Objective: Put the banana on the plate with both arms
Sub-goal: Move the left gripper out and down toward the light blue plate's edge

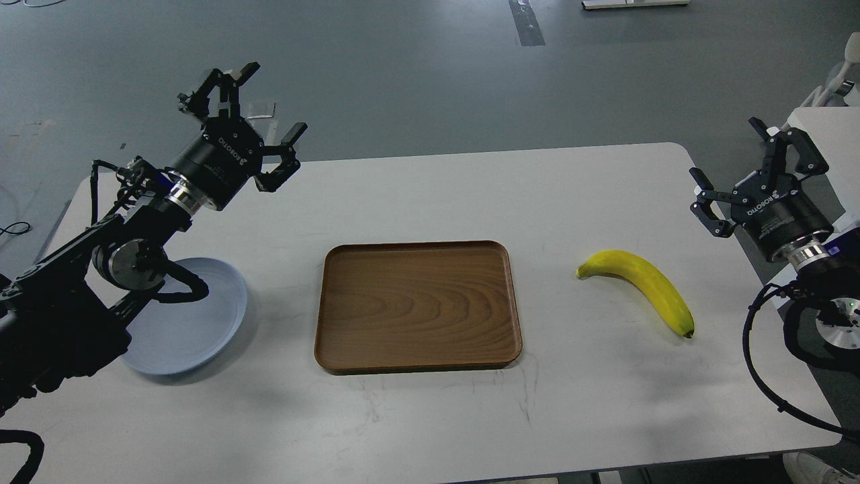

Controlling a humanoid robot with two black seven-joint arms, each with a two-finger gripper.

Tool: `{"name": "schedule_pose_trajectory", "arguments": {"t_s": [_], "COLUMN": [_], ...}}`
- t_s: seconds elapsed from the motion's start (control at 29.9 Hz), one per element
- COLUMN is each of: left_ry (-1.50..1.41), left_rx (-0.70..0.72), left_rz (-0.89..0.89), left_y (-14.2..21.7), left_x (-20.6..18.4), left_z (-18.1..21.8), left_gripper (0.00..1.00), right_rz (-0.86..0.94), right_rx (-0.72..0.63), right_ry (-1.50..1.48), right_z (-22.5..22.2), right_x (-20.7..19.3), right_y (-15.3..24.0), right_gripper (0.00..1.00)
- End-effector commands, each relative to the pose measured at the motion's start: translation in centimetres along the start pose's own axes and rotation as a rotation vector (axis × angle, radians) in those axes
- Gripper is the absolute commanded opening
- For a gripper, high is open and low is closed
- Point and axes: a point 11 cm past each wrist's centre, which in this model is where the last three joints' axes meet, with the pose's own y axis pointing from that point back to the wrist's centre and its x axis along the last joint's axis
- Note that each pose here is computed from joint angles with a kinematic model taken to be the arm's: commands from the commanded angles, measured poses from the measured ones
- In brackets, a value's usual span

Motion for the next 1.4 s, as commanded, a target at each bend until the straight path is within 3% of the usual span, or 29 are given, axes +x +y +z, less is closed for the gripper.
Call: {"name": "schedule_pose_trajectory", "arguments": {"t_s": [0.0,0.67,0.94,1.17,1.24,1.37], "left_ry": [0.006,-0.120,-0.145,-0.249,-0.391,-0.571], "left_rx": [0.013,0.001,0.041,0.081,0.131,0.182], "left_rz": [0.007,0.166,0.150,-0.017,-0.138,-0.231], "left_y": [0.3,2.6,3.3,3.0,3.2,3.3], "left_x": [0.1,5.9,5.8,1.3,-1.8,-3.9], "left_z": [-0.8,3.2,5.1,7.7,8.8,9.2], "left_gripper": [1.00,1.00,1.00,1.00,1.00,1.00], "right_rz": [0.007,0.081,0.081,0.088,0.089,0.087], "right_rx": [-0.002,0.019,-0.016,-0.023,-0.022,-0.023], "right_ry": [0.013,0.118,0.133,0.144,0.146,0.143], "right_z": [-0.4,-4.3,-3.7,-3.9,-4.0,-3.9], "right_x": [0.4,3.5,3.7,4.0,4.0,4.0], "right_y": [0.2,1.6,2.0,2.3,2.3,2.3], "right_gripper": [1.00,1.00,1.00,1.00,1.00,1.00]}}
